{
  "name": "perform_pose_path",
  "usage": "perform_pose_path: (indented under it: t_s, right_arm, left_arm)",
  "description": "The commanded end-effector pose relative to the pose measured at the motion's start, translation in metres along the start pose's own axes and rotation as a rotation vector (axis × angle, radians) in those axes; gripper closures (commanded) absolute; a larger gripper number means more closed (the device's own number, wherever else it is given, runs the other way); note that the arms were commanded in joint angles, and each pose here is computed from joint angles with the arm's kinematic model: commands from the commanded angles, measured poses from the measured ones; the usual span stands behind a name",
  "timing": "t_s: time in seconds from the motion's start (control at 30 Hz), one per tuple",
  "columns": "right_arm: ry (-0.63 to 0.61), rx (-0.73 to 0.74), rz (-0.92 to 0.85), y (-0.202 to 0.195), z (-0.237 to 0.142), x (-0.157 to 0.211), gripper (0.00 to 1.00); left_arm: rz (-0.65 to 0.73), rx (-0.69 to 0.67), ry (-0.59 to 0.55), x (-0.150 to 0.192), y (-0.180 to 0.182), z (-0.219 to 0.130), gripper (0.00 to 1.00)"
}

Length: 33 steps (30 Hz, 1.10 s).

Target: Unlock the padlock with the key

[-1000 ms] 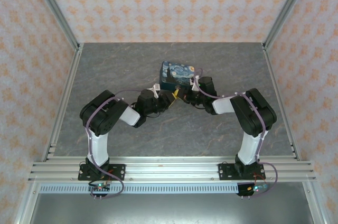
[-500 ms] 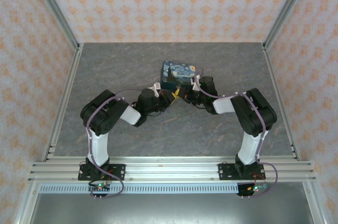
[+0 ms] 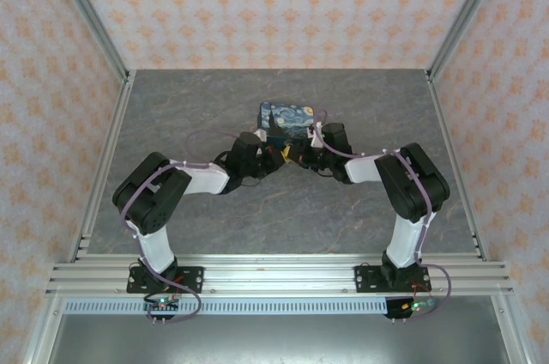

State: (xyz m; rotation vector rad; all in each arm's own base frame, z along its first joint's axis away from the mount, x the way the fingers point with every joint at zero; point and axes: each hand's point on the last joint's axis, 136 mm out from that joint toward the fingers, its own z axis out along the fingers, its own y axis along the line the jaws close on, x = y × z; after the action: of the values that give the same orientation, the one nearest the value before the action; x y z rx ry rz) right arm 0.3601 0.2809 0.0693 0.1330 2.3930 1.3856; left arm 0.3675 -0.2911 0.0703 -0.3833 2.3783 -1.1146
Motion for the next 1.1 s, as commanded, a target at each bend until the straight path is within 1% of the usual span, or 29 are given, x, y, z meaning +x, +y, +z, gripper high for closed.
perform_pose_path:
  t_s: [0.0,0.2,0.33,0.47,0.57,0.67,0.8,0.87,0.97,1.03,1.07]
  right_arm:
    - [0.138,0.028,0.049,-0.010,0.012,0.037,1.00]
    - [0.145,0.022,0.046,-0.006,0.014,0.038,1.00]
    - [0.144,0.022,0.046,-0.005,0.015,0.039,1.00]
    - [0.135,0.026,0.046,-0.006,0.013,0.037,1.00]
    - [0.148,0.073,0.034,-0.017,0.009,0.040,1.00]
    - [0.172,0.161,-0.002,-0.034,0.003,0.047,1.00]
    - [0.205,0.243,-0.037,-0.048,-0.003,0.054,1.00]
    - [0.217,0.292,-0.053,-0.057,-0.008,0.056,1.00]
    - [0.235,0.325,-0.067,-0.063,-0.012,0.060,1.00]
    - [0.238,0.336,-0.073,-0.065,-0.016,0.061,0.93]
    - [0.238,0.335,-0.070,-0.065,-0.018,0.061,0.86]
  left_arm:
    - [0.195,0.013,0.031,0.006,-0.041,-0.009,1.00]
    - [0.291,-0.058,0.078,0.019,-0.039,-0.004,1.00]
    - [0.353,-0.074,0.088,0.025,-0.048,-0.004,1.00]
    - [0.344,-0.094,0.025,0.019,-0.041,-0.021,1.00]
    - [0.321,-0.114,-0.023,0.009,-0.037,-0.040,1.00]
    - [0.266,-0.105,-0.065,-0.004,-0.037,-0.058,0.89]
    - [0.220,-0.109,-0.084,-0.017,-0.040,-0.072,0.75]
    - [0.214,-0.123,-0.084,-0.023,-0.042,-0.075,0.70]
    - [0.215,-0.143,-0.094,-0.030,-0.043,-0.078,0.68]
    - [0.206,-0.156,-0.100,-0.034,-0.040,-0.078,0.67]
    - [0.202,-0.163,-0.101,-0.036,-0.039,-0.078,0.67]
